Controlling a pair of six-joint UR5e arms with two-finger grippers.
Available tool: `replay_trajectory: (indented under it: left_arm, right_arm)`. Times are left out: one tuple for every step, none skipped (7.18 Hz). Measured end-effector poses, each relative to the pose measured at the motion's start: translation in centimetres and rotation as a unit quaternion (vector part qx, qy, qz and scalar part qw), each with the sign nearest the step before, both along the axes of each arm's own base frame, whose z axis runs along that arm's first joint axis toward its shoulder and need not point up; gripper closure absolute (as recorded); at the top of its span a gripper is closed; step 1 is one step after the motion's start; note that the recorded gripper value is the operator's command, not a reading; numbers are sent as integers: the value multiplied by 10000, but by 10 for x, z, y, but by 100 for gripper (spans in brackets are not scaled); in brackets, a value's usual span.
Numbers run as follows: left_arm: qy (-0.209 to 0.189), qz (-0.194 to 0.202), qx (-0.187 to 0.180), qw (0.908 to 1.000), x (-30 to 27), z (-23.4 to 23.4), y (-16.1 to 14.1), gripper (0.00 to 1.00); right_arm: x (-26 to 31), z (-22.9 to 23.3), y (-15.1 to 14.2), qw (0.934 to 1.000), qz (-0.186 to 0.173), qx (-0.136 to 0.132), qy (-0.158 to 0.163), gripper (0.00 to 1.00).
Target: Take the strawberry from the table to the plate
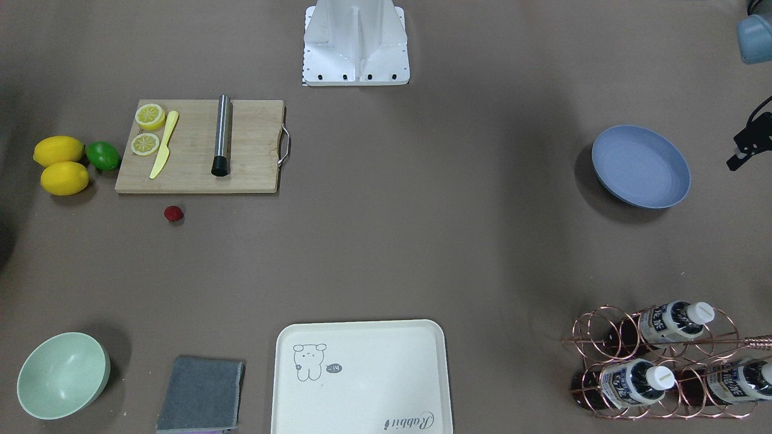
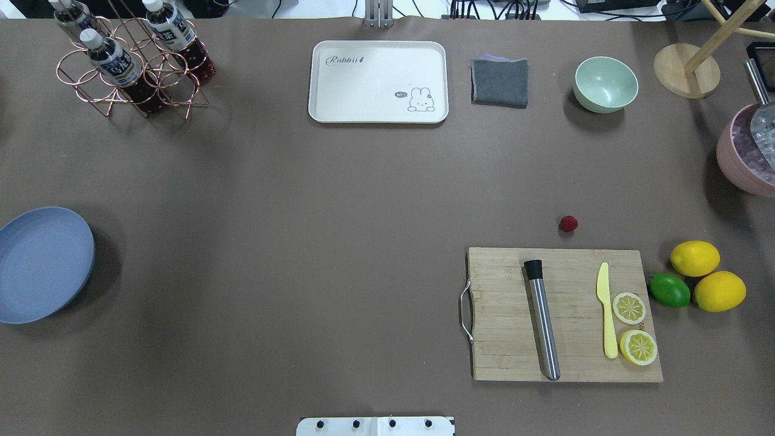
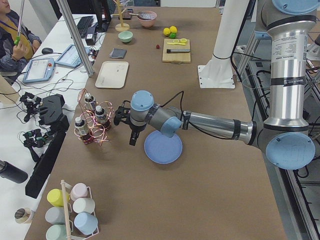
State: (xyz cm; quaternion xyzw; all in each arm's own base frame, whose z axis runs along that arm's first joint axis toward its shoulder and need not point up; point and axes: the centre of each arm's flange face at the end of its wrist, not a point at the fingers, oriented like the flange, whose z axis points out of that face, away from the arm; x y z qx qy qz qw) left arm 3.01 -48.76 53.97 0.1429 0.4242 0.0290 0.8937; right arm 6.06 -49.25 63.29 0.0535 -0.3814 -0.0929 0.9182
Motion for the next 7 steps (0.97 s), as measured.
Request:
replay_trajectory:
  left_arm:
    - [-14, -5, 2, 10000, 1, 0, 0, 3]
    - [-12, 21, -10, 10000, 4, 0, 1, 3]
    - [-19, 71, -23, 10000, 9, 1, 2, 3]
    - [-15, 103, -30, 9999, 12, 2, 2, 3]
    - [5, 128, -25, 9999, 14, 1, 3, 3]
    - [21, 143, -14, 9999, 15, 0, 3, 3]
    - [27, 157, -3, 9999, 15, 0, 4, 3]
  right_arm:
    - [-1, -1, 0, 10000, -8, 9, 0, 0]
    - [-1, -2, -1, 10000, -10, 19, 0, 0]
    - [-1, -2, -1, 10000, -12, 26, -2, 0]
    - [-1, -2, -1, 10000, -12, 26, -5, 0]
    - [-1, -3, -1, 10000, -13, 28, -7, 0]
    - [-1, -3, -1, 10000, -13, 27, -7, 0]
    - [-1, -2, -1, 10000, -13, 16, -10, 0]
